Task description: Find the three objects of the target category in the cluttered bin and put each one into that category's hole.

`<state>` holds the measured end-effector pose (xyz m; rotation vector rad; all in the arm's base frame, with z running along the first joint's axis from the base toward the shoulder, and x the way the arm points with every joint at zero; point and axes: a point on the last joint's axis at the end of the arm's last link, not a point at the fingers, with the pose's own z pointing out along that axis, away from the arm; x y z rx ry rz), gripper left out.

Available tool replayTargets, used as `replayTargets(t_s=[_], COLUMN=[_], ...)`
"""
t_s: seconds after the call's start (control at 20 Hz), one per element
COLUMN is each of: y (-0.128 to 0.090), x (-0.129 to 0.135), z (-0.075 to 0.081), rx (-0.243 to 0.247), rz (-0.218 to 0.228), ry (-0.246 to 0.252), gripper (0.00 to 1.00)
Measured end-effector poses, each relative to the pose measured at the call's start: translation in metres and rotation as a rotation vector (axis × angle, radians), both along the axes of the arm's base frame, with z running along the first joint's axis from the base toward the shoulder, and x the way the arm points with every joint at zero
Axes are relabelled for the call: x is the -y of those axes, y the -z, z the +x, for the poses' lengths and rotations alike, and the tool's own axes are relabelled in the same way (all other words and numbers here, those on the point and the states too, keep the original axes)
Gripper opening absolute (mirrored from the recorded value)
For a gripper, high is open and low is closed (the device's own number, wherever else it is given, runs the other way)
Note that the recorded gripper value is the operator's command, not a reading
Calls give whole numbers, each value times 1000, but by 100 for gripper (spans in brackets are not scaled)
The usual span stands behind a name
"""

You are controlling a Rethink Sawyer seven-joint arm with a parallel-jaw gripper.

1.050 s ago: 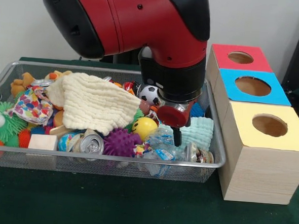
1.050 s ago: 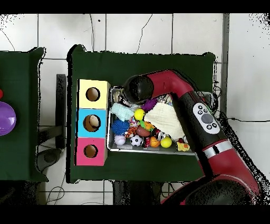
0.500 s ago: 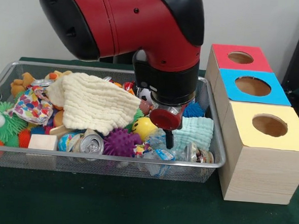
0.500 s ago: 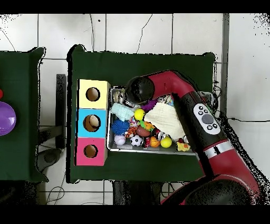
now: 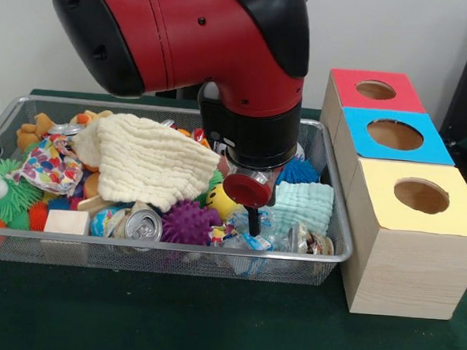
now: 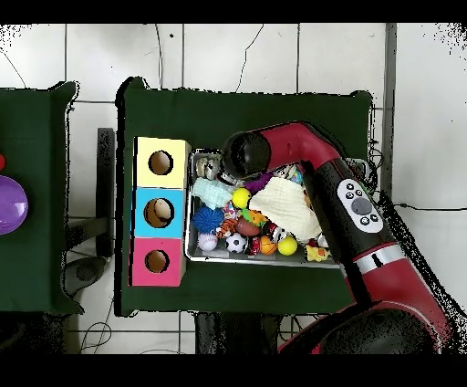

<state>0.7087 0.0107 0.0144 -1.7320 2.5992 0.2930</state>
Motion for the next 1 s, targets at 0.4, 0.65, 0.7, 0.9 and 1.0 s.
replayTargets(t_s=[0.4, 0.65, 0.7, 0.9, 1.0], y=[7, 9, 9, 9, 9], x=[10, 11, 12, 13, 13], z=[-4, -4, -4, -4, -4], rx=[-13, -17, -16, -20, -22], rz=[-15, -17, -17, -15, -13], ry=[12, 15, 16, 20, 23], gripper=[100, 100, 100, 100, 100])
